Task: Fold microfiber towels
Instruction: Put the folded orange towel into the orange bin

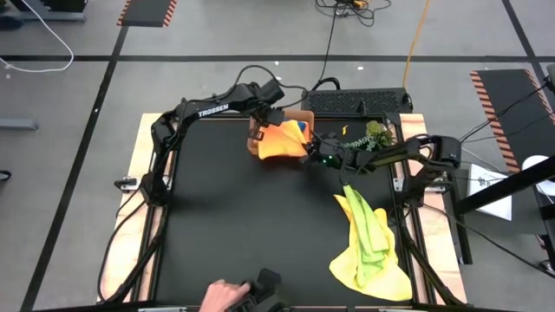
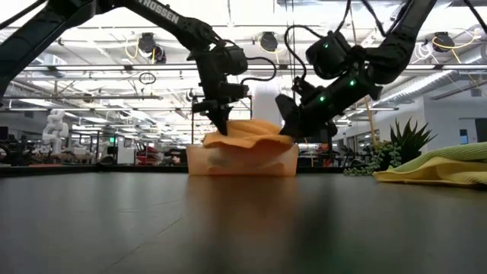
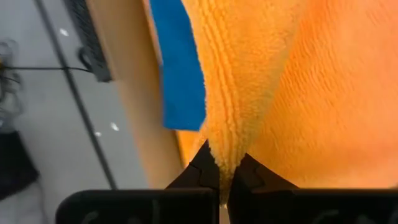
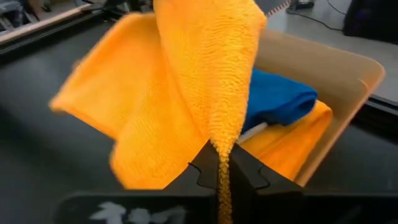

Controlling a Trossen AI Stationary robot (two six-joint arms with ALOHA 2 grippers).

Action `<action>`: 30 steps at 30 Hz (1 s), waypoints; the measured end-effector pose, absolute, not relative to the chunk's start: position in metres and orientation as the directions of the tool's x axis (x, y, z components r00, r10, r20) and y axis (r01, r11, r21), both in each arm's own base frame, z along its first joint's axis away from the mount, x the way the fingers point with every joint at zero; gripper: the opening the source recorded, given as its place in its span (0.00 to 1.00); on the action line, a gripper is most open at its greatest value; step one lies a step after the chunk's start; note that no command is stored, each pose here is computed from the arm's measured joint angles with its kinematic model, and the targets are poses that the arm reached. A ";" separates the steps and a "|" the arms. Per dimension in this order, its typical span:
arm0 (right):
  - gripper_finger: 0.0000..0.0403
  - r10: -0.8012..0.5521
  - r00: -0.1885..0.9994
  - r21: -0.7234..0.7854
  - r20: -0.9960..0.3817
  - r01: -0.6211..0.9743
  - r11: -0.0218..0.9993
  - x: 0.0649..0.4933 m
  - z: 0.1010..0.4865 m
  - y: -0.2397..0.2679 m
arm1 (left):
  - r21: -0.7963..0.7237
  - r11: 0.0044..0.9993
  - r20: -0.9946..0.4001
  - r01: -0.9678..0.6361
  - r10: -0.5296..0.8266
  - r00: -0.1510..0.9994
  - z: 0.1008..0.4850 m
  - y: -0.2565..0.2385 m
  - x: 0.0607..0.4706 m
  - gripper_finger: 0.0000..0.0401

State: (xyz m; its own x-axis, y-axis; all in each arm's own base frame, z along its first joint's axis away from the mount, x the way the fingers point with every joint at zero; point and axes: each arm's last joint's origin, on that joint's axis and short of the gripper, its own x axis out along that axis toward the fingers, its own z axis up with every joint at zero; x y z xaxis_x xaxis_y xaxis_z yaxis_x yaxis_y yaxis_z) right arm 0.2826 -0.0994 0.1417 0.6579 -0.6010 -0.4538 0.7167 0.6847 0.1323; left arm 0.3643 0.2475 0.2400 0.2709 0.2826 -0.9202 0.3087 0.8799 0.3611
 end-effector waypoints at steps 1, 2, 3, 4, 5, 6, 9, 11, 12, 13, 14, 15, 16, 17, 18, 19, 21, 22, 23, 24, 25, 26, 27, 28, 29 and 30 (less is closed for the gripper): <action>0.02 -0.604 0.653 0.131 -0.456 0.721 0.680 0.283 0.140 -0.101 | 0.381 0.871 -0.911 0.309 0.296 0.288 0.241 0.249 0.366 0.01; 0.02 -0.608 0.649 0.129 -0.458 0.725 0.677 0.283 0.138 -0.103 | 0.400 0.862 -0.901 0.311 0.308 0.304 0.242 0.250 0.368 0.01; 0.02 -0.610 0.646 0.129 -0.458 0.728 0.674 0.283 0.137 -0.104 | 0.415 0.853 -0.894 0.317 0.317 0.316 0.243 0.251 0.369 0.01; 0.02 -0.613 0.643 0.130 -0.459 0.731 0.670 0.282 0.136 -0.106 | 0.425 0.844 -0.890 0.328 0.323 0.323 0.243 0.251 0.370 0.01; 0.02 -0.616 0.640 0.132 -0.460 0.735 0.665 0.282 0.136 -0.107 | 0.433 0.834 -0.887 0.341 0.328 0.326 0.240 0.252 0.371 0.01; 0.02 -0.618 0.638 0.132 -0.460 0.737 0.662 0.281 0.135 -0.108 | 0.440 0.826 -0.885 0.351 0.332 0.328 0.239 0.253 0.373 0.01; 0.01 -0.621 0.632 0.132 -0.463 0.742 0.657 0.281 0.135 -0.109 | 0.429 0.825 -0.895 0.369 0.332 0.298 0.225 0.257 0.375 0.01; 0.01 -0.622 0.632 0.133 -0.462 0.743 0.656 0.281 0.135 -0.110 | 0.415 0.833 -0.903 0.366 0.326 0.281 0.216 0.262 0.375 0.01; 0.01 -0.622 0.633 0.134 -0.461 0.743 0.656 0.281 0.135 -0.110 | 0.407 0.837 -0.907 0.367 0.322 0.272 0.210 0.264 0.376 0.02; 0.02 -0.623 0.630 0.130 -0.463 0.744 0.656 0.280 0.135 -0.110 | 0.405 0.839 -0.908 0.365 0.320 0.271 0.206 0.266 0.377 0.03; 0.03 -0.623 0.629 0.125 -0.466 0.743 0.657 0.280 0.135 -0.111 | 0.397 0.843 -0.911 0.363 0.315 0.266 0.201 0.268 0.377 0.04; 0.04 -0.621 0.628 0.123 -0.469 0.743 0.658 0.280 0.134 -0.111 | 0.396 0.845 -0.912 0.359 0.315 0.264 0.198 0.269 0.378 0.06; 0.05 -0.611 0.633 0.125 -0.475 0.735 0.666 0.280 0.134 -0.110 | 0.402 0.847 -0.909 0.347 0.322 0.265 0.194 0.271 0.380 0.07; 0.07 -0.603 0.641 0.128 -0.474 0.728 0.673 0.280 0.134 -0.110 | 0.413 0.849 -0.903 0.331 0.335 0.269 0.193 0.272 0.381 0.09; 0.09 -0.594 0.650 0.135 -0.474 0.721 0.680 0.280 0.134 -0.110 | 0.426 0.848 -0.897 0.317 0.348 0.273 0.192 0.274 0.382 0.10; 0.11 -0.591 0.653 0.139 -0.474 0.718 0.682 0.280 0.134 -0.111 | 0.436 0.847 -0.891 0.305 0.359 0.278 0.193 0.276 0.382 0.12; 0.16 -0.588 0.657 0.143 -0.472 0.715 0.684 0.280 0.135 -0.111 | 0.470 0.836 -0.870 0.282 0.386 0.305 0.195 0.278 0.385 0.15; 0.18 -0.589 0.656 0.144 -0.472 0.716 0.683 0.280 0.135 -0.111 | 0.485 0.831 -0.862 0.274 0.401 0.310 0.196 0.279 0.386 0.16; 0.20 -0.590 0.656 0.144 -0.471 0.717 0.682 0.280 0.135 -0.112 | 0.494 0.826 -0.857 0.270 0.410 0.313 0.196 0.279 0.386 0.17; 0.23 -0.590 0.657 0.145 -0.470 0.717 0.682 0.280 0.135 -0.112 | 0.504 0.822 -0.851 0.265 0.420 0.316 0.197 0.279 0.387 0.19; 0.25 -0.591 0.656 0.145 -0.469 0.718 0.681 0.280 0.135 -0.112 | 0.512 0.818 -0.846 0.261 0.427 0.320 0.197 0.280 0.388 0.21; 0.26 -0.591 0.656 0.146 -0.469 0.718 0.681 0.280 0.135 -0.112 | 0.515 0.817 -0.844 0.260 0.429 0.321 0.197 0.280 0.388 0.22; 0.28 -0.592 0.656 0.146 -0.469 0.718 0.681 0.280 0.135 -0.112 | 0.516 0.816 -0.843 0.261 0.430 0.323 0.198 0.279 0.388 0.24; 0.29 -0.591 0.657 0.146 -0.469 0.717 0.681 0.280 0.135 -0.112 | 0.516 0.816 -0.843 0.262 0.429 0.323 0.197 0.279 0.388 0.26; 0.31 -0.591 0.657 0.146 -0.468 0.717 0.681 0.280 0.135 -0.112 | 0.516 0.816 -0.843 0.261 0.429 0.323 0.197 0.279 0.388 0.28; 0.31 -0.591 0.657 0.146 -0.468 0.717 0.681 0.280 0.135 -0.112 | 0.515 0.816 -0.843 0.262 0.428 0.324 0.197 0.278 0.389 0.30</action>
State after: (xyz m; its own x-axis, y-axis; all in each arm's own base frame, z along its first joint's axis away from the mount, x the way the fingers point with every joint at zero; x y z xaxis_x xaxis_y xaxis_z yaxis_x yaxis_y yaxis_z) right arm 0.2805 -0.1117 0.1350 0.6567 -0.5915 -0.4679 0.7174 0.6812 0.1458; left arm 0.3891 0.2782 0.1975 0.3244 0.4285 -0.8433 0.2621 0.8159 0.5154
